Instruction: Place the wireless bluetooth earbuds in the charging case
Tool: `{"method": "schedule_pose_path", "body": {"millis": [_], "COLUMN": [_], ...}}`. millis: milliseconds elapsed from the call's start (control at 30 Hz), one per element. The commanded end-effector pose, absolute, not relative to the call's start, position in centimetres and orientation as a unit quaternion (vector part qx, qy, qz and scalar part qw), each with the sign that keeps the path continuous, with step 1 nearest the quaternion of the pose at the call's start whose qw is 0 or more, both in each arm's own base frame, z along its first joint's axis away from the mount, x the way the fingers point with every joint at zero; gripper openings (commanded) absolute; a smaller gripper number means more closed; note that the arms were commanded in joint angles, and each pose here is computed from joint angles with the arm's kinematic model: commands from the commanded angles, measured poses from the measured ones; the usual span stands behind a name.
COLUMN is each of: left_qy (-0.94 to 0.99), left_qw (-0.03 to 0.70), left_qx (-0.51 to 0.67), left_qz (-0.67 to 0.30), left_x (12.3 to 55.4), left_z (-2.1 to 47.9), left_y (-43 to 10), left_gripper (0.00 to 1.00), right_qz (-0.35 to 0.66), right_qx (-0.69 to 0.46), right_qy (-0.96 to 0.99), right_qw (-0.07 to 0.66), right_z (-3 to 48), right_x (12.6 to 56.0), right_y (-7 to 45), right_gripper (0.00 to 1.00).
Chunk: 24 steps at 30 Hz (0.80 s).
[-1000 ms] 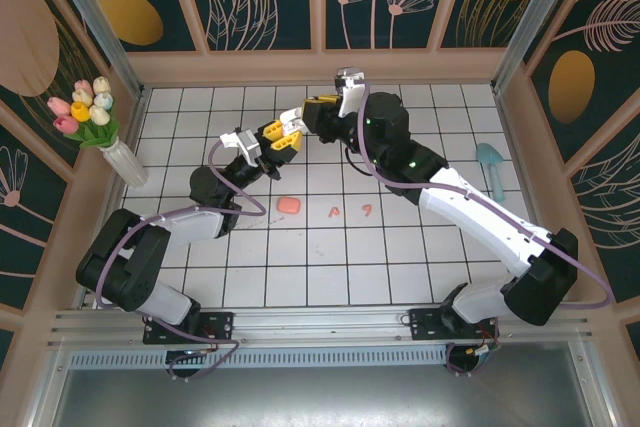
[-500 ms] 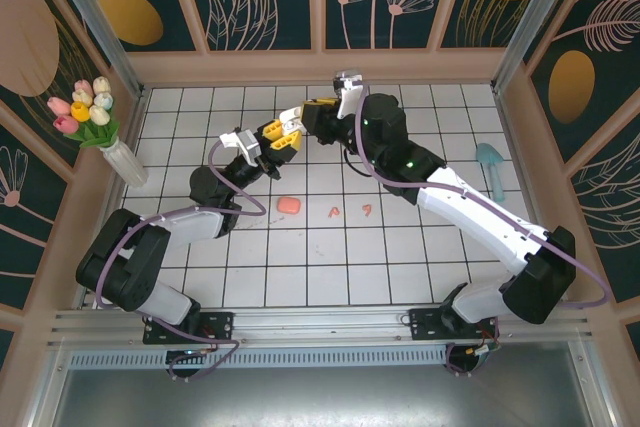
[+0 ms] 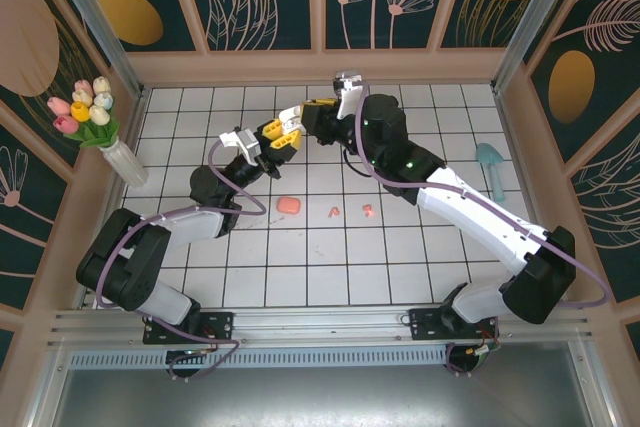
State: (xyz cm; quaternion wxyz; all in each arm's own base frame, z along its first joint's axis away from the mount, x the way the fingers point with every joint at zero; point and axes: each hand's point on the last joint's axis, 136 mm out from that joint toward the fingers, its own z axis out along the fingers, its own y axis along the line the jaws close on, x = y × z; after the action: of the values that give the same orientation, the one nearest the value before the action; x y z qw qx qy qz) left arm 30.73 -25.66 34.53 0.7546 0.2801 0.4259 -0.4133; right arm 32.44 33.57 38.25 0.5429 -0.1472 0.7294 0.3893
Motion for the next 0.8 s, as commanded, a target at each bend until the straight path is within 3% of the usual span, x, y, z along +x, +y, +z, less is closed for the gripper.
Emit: {"method": "schedule_pose_path", "body": {"millis": [0, 767], "left_qy": [0.388, 0.387], "left_qw": [0.77, 0.769], "left_qx": [0.282, 0.281], "left_qz": [-0.421, -0.425], "left_x": [29.9, 29.9], "left_z": [36.6, 36.8], "left_y": [-25.7, -25.7], "left_gripper": [0.0, 0.0], "right_qz": [0.405, 0.312], "right_qx": [-0.152, -0.185], "right_qy": [0.724, 0.751], "right_qw": [0.538, 0.552], "right_z": [38.2, 35.3], "right_x": [31.8, 31.8], "right_y": [33.9, 35.1], "right_gripper": [0.29, 0.28]}}
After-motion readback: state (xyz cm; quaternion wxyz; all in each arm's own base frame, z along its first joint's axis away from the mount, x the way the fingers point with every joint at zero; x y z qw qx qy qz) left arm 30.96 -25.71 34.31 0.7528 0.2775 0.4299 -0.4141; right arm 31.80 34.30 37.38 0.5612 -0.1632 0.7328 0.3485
